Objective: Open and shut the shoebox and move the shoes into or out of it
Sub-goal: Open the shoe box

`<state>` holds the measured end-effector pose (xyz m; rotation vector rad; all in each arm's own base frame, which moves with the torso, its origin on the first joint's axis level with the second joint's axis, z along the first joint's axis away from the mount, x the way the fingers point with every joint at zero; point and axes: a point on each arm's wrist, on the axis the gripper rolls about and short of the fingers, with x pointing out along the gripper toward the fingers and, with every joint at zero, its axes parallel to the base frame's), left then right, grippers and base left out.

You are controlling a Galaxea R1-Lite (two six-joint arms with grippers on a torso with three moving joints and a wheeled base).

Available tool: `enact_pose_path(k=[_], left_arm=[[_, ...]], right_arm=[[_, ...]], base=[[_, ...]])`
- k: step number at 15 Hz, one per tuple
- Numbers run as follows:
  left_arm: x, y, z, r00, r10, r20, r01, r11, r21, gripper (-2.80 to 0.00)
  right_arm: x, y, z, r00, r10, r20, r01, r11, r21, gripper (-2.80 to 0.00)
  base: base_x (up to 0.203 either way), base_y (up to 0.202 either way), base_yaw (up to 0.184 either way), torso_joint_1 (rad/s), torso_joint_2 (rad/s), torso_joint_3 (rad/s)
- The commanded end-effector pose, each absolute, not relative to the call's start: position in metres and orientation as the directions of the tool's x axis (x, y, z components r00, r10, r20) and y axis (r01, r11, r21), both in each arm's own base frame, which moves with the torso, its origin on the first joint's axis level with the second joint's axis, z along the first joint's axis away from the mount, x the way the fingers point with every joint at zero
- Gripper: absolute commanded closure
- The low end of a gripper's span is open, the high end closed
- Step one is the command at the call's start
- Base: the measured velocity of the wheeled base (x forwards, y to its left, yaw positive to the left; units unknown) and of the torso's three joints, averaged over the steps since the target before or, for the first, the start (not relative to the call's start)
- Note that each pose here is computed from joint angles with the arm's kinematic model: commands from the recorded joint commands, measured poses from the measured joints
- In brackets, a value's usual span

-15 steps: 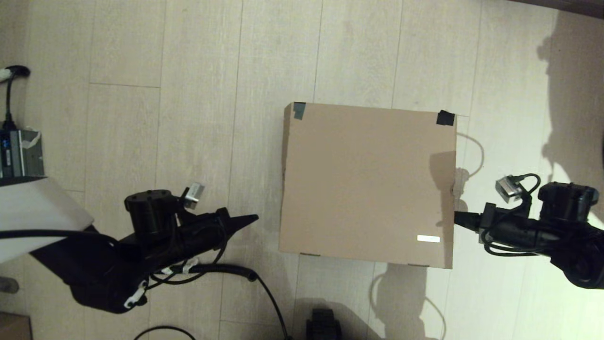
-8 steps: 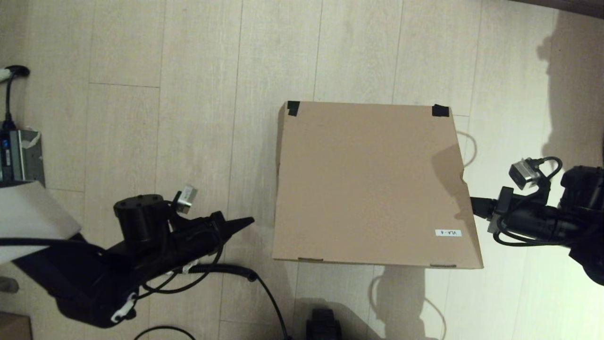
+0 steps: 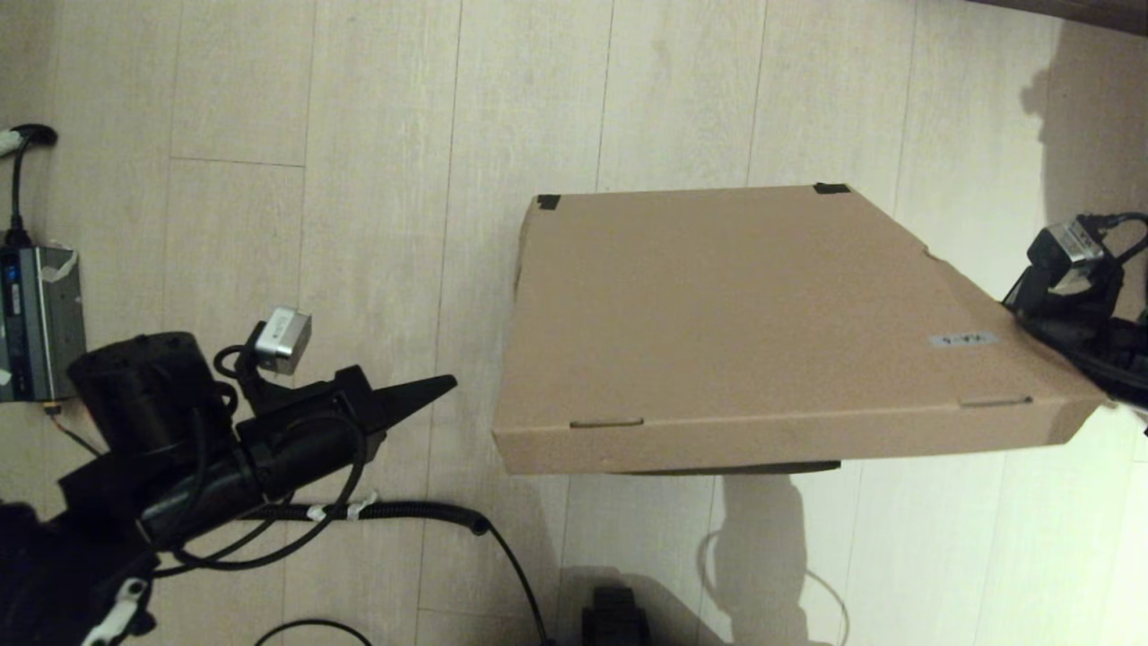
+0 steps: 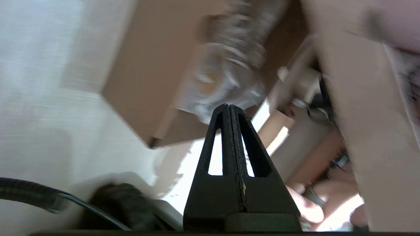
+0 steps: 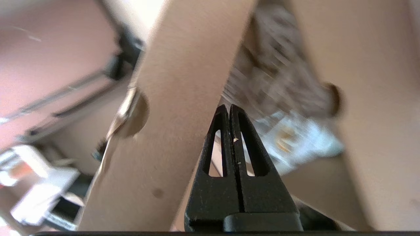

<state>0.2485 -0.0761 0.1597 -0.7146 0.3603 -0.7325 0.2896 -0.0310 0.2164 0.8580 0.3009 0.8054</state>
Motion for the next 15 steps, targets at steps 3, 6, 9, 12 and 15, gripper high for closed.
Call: enact_pose_path(k=[3, 6, 9, 12, 15], left_arm=[[0.196, -0.089, 0.211, 0.604, -0.795, 0.052, 0.621, 0.428, -0.657, 0.0], [0.189, -0.104, 0.222, 0.543, -0.837, 0.067, 0.694, 0.403, -0.597, 0.0], [0.205, -0.124, 0.221, 0.504, -0.862, 0.049, 0.743, 0.404, -0.533, 0.0], [0.235, -0.149, 0.205, 0.491, -0.871, 0.001, 0.78, 0.439, -0.446, 0.0], [0.246, -0.151, 0.16, 0.587, -0.799, -0.127, 0.75, 0.596, -0.285, 0.0]], right_arm=[[0.289, -0.031, 0.276, 0.644, 0.741, 0.191, -0.603, 0.337, 0.723, 0.0], [0.3, -0.033, 0.309, 0.624, 0.738, 0.258, -0.652, 0.309, 0.693, 0.0], [0.316, -0.035, 0.325, 0.614, 0.731, 0.299, -0.666, 0.276, 0.693, 0.0], [0.323, -0.032, 0.317, 0.614, 0.736, 0.287, -0.645, 0.258, 0.72, 0.0], [0.332, -0.046, 0.279, 0.697, 0.68, 0.23, -0.609, 0.391, 0.69, 0.0]], base=[[0.0, 0.0, 0.0, 0.0, 0.0, 0.0], [0.0, 0.0, 0.0, 0.0, 0.0, 0.0], [0.0, 0.0, 0.0, 0.0, 0.0, 0.0], [0.0, 0.0, 0.0, 0.0, 0.0, 0.0], [0.0, 0.0, 0.0, 0.0, 0.0, 0.0]])
